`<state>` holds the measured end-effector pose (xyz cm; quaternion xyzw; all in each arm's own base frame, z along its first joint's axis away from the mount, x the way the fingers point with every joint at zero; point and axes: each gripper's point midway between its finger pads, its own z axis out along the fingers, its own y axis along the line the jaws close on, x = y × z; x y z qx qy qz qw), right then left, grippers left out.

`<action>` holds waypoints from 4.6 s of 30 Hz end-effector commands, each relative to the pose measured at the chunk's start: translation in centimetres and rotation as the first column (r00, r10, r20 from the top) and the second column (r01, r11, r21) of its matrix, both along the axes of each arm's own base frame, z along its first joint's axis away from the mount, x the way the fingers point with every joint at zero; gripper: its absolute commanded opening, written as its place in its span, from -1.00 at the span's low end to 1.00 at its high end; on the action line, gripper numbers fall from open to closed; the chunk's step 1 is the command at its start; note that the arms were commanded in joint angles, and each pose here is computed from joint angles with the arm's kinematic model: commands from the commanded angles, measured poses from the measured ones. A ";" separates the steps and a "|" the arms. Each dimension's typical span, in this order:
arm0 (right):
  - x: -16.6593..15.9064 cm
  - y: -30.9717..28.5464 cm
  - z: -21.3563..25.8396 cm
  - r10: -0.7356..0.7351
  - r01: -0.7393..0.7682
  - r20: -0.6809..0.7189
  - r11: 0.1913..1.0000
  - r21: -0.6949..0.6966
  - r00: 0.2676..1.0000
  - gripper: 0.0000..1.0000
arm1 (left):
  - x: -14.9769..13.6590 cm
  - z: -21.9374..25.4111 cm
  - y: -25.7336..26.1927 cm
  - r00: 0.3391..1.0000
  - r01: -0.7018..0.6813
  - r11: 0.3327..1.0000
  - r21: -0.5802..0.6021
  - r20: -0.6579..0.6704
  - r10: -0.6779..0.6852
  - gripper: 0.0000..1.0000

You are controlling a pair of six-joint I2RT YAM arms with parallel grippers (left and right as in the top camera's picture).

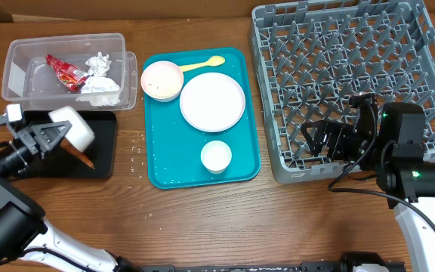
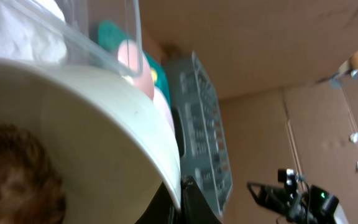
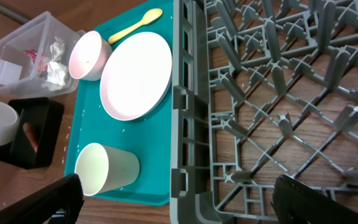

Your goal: Sort waste into correct bins and load items into the dishwasher

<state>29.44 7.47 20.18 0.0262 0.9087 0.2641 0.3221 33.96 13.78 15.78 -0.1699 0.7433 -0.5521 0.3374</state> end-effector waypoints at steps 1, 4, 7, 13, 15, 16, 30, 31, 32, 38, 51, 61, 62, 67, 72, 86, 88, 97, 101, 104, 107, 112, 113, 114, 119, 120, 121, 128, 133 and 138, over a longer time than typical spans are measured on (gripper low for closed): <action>0.4 0.0 1.3 0.003 -0.003 0.036 1.000 -0.007 0.999 1.00 | 1.1 0.7 1.3 0.993 -0.103 0.976 -0.193 0.032 0.111 -0.92; 0.4 0.0 1.3 0.003 -0.003 0.036 1.000 -0.007 0.999 1.00 | 1.5 0.1 1.1 0.994 -0.104 0.963 -0.249 -0.013 0.105 -0.92; 0.4 0.0 1.3 0.003 -0.002 0.036 1.000 -0.007 0.999 1.00 | 2.2 0.7 0.4 0.997 -0.073 0.969 -0.235 0.003 0.076 -0.92; 0.4 0.0 1.2 0.003 -0.003 0.034 1.000 -0.007 0.999 1.00 | 4.1 5.1 -3.9 0.993 0.099 0.994 -0.057 0.070 -0.094 -0.92; 0.3 0.0 1.2 0.002 -0.002 0.032 1.000 -0.007 0.999 1.00 | 5.2 6.8 -7.8 0.965 0.245 0.964 0.103 0.066 -0.252 -0.92; 0.3 0.0 1.2 0.003 -0.003 0.033 1.000 -0.008 0.999 1.00 | 5.5 7.1 -9.2 0.953 0.289 0.946 0.150 0.055 -0.299 -0.92; 0.3 0.0 1.1 0.003 -0.003 0.028 1.000 -0.007 1.000 1.00 | 14.9 -1.8 -32.0 0.907 0.251 0.026 0.968 -0.226 -0.355 -0.92; 0.3 0.0 1.1 0.003 -0.003 0.029 1.000 -0.007 1.000 1.00 | 14.5 -2.7 -34.0 0.878 0.251 -0.017 0.968 -0.235 -0.418 -0.92; 0.3 0.0 1.1 0.002 -0.002 0.029 1.000 -0.008 1.000 1.00 | 14.2 -3.5 -34.9 0.859 0.262 -0.041 0.964 -0.253 -0.444 -0.92; 0.0 0.0 0.9 0.003 -0.003 0.014 1.000 -0.008 1.000 1.00 | 11.5 -8.3 -34.4 0.810 0.429 -0.087 0.899 -0.425 -0.404 -0.92; 0.1 0.0 1.0 0.002 -0.002 0.018 1.000 -0.008 1.000 1.00 | 12.1 -4.9 -32.2 0.842 0.472 0.031 0.881 -0.440 -0.311 0.46; 0.2 0.0 1.0 0.003 -0.003 0.022 1.000 -0.008 1.000 1.00 | 16.1 -3.3 -21.2 0.897 0.436 0.361 0.825 -0.429 -0.102 0.42; 0.2 0.0 1.0 0.003 -0.003 0.023 1.000 -0.009 1.000 1.00 | 16.4 -3.7 -21.3 0.898 0.435 0.365 0.823 -0.428 -0.106 0.42; 0.1 0.0 1.0 0.003 -0.003 0.019 1.000 -0.008 1.000 1.00 | 16.6 -6.6 -23.2 0.877 0.469 0.381 0.797 -0.472 -0.093 0.23; 0.0 0.0 0.9 0.003 -0.003 0.015 1.000 -0.009 1.000 1.00 | 13.5 -8.3 -22.7 0.800 0.598 0.262 0.757 -0.585 -0.134 0.19; 0.1 -0.3 0.8 -0.010 0.010 0.014 1.000 -0.022 1.000 1.00 | 14.8 -10.4 -22.5 0.759 0.604 0.043 0.796 -0.559 -0.334 -0.10; 0.1 -0.3 0.8 -0.010 0.010 0.014 1.000 -0.022 1.000 1.00 | 14.5 -10.4 -22.4 0.749 0.612 0.031 0.790 -0.566 -0.345 -0.11; 0.1 -0.3 0.8 -0.010 0.010 0.013 1.000 -0.022 1.000 1.00 | 14.0 -11.7 -22.5 0.727 0.624 -0.001 0.782 -0.581 -0.365 -0.15; 0.1 -0.3 0.8 -0.010 0.010 0.014 1.000 -0.022 1.000 1.00 | 13.7 -12.4 -22.5 0.721 0.632 -0.006 0.775 -0.591 -0.362 -0.28; 0.1 -0.3 0.8 -0.010 0.010 0.013 1.000 -0.022 1.000 1.00 | 13.8 -12.7 -22.5 0.724 0.628 -0.006 0.778 -0.587 -0.363 -0.42; 0.1 -0.3 0.8 -0.010 0.010 0.013 1.000 -0.022 1.000 1.00 | 13.9 -12.8 -22.4 0.734 0.625 0.004 0.781 -0.585 -0.345 -0.74; 0.1 -0.3 0.8 -0.010 0.011 0.013 1.000 -0.022 1.000 1.00 | 14.1 -13.2 -22.6 0.740 0.617 0.006 0.787 -0.577 -0.346 -0.83; 0.1 -0.3 0.8 -0.011 0.011 0.014 1.000 -0.023 1.000 1.00 | 14.1 -13.3 -22.7 0.740 0.616 0.005 0.788 -0.576 -0.347 -0.87; 0.2 -0.4 0.8 -0.015 0.015 0.014 1.000 -0.027 1.000 1.00 | 14.2 -13.4 -22.7 0.742 0.613 0.006 0.790 -0.573 -0.347 -0.92; 0.2 -0.4 0.7 -0.015 0.015 0.012 1.000 -0.027 1.000 1.00 | 16.1 -12.1 -22.1 0.814 0.556 0.072 0.828 -0.526 -0.248 -0.92; 0.2 -0.4 0.7 -0.015 0.015 0.013 1.000 -0.027 1.000 1.00 | 16.3 -11.7 -22.0 0.821 0.549 0.083 0.831 -0.519 -0.238 -0.92; 0.2 -0.4 0.8 -0.015 0.015 0.014 1.000 -0.027 1.000 1.00 | 16.6 -10.9 -22.1 0.830 0.540 0.096 0.836 -0.510 -0.227 -0.92; 0.2 -0.4 0.8 -0.015 0.015 0.014 1.000 -0.027 1.000 1.00 | 18.4 -0.4 -22.3 0.906 0.419 0.192 0.888 -0.394 -0.155 -0.92; 0.2 -0.4 0.8 -0.015 0.015 0.015 1.000 -0.027 1.000 1.00 | 17.6 4.6 -22.2 0.934 0.357 0.265 0.896 -0.345 -0.090 -0.92; 0.3 -0.4 0.9 -0.015 0.015 0.021 1.000 -0.027 1.000 1.00 | 13.8 7.8 -20.4 0.916 0.383 0.318 0.867 -0.401 -0.010 -0.92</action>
